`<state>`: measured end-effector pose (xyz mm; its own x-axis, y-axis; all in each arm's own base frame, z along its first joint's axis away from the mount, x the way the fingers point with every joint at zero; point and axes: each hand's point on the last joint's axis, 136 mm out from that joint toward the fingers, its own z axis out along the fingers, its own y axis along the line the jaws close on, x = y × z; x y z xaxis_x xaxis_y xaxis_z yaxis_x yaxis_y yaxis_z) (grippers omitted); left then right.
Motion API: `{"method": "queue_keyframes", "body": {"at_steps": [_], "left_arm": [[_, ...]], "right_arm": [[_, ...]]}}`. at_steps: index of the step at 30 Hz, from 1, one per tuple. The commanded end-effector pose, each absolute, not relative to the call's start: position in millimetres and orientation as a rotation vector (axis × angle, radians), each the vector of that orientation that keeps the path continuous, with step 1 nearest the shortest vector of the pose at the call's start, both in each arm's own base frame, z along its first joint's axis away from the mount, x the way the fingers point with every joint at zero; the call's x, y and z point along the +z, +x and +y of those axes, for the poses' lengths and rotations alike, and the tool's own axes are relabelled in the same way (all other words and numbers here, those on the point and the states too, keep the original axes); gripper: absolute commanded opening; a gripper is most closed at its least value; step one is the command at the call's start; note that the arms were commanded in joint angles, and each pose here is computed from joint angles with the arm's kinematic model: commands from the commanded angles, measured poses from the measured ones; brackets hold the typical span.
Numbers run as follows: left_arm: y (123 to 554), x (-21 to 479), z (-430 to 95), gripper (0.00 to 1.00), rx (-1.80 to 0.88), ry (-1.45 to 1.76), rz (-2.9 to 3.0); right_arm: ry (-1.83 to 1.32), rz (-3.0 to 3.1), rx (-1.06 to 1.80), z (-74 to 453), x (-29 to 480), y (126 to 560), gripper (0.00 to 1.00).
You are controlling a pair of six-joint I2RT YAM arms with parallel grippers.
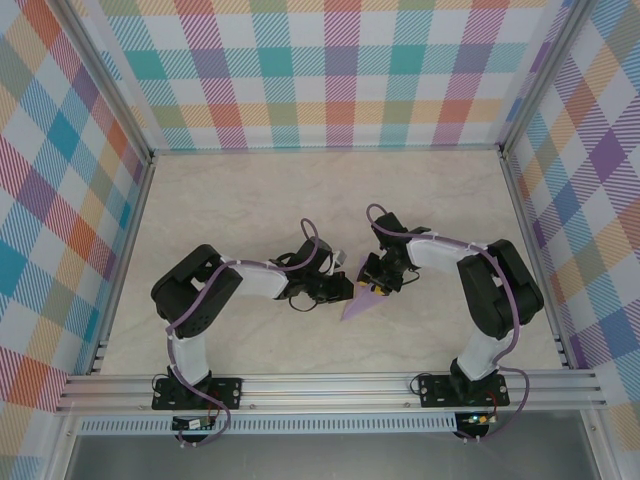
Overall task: Fold a paper plane with a square sheet of paper (pick it up from the middle)
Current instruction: Fourth fold the wing at the center of the table.
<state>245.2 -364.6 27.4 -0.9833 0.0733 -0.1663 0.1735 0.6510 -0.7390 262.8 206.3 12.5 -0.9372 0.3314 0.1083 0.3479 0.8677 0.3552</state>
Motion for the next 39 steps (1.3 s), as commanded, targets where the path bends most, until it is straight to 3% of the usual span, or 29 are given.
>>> {"method": "queue_keyframes", "body": {"at_steps": [1, 39], "left_arm": [[245, 22, -365, 0.11, -1.204, 0.232, 2.759], [242, 5, -356, 0.10, -1.098, 0.239, 2.839]], "right_arm": [[-0.594, -2.941, -0.282, 173, -33, 236, 0.38], [-0.578, -2.894, -0.185, 169, -51, 225, 0.33]]}}
